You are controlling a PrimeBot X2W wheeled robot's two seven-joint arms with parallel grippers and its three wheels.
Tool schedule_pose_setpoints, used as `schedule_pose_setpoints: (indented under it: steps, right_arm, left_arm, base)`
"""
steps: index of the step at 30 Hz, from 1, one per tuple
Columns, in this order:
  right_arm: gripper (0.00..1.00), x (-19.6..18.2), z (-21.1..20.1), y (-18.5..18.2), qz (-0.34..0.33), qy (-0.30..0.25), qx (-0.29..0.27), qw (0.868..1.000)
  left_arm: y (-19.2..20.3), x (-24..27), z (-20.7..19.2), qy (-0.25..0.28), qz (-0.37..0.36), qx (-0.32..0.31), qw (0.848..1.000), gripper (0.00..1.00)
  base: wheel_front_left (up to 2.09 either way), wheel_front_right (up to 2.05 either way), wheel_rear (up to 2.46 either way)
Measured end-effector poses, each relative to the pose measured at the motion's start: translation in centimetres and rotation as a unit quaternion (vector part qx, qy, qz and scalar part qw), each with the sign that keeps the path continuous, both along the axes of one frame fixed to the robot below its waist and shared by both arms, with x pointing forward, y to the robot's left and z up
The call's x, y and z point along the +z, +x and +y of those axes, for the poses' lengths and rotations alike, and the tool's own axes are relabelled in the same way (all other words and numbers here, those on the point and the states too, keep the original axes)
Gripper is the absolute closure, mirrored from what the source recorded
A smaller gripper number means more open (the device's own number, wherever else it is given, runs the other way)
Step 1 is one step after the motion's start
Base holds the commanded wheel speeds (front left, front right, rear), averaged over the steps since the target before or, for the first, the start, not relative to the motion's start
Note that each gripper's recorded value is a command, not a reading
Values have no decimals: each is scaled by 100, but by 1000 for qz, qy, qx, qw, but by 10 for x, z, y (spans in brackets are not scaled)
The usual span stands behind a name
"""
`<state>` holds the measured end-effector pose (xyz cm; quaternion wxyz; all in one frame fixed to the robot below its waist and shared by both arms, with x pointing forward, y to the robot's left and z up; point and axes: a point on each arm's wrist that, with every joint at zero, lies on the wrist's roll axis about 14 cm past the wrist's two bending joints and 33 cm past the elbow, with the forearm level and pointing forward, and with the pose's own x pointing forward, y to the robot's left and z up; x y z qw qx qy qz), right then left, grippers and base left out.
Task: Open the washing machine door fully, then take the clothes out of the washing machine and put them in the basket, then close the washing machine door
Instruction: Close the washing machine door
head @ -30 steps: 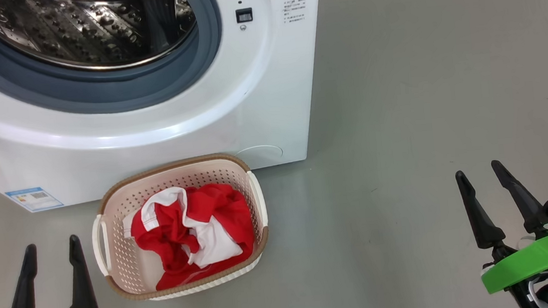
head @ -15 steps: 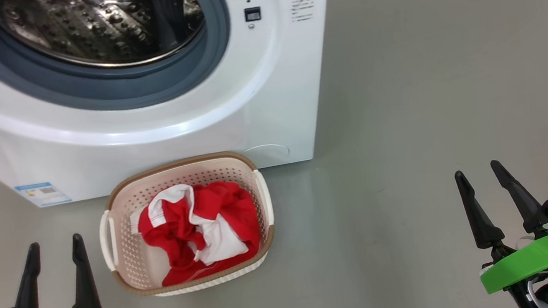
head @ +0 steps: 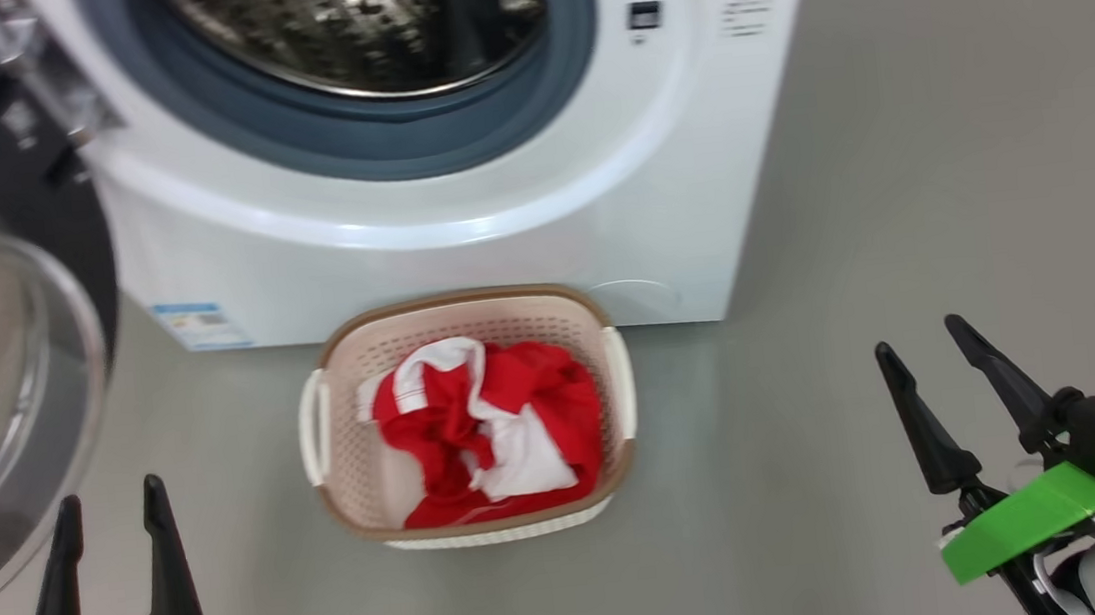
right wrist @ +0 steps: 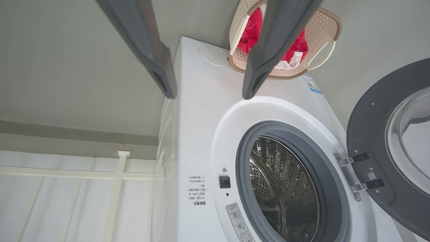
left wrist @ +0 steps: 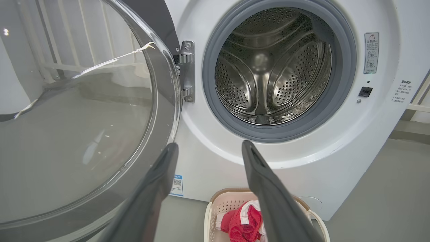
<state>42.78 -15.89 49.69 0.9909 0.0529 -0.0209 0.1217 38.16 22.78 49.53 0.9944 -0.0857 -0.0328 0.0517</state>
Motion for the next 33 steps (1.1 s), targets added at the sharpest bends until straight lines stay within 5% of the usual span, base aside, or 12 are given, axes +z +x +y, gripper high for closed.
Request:
schedule_pose_setpoints:
  steps: [17,33]
  right_arm:
    - [0,0,126,27,-8,-1,182,983]
    - [0,1,200,23,-8,10,277,961]
  left_arm:
    - [-75,1,67,-28,8,144,989,0]
    - [-130,4,102,-29,8,232,972,0]
  base:
    - [0,0,0]
    - [0,0,0]
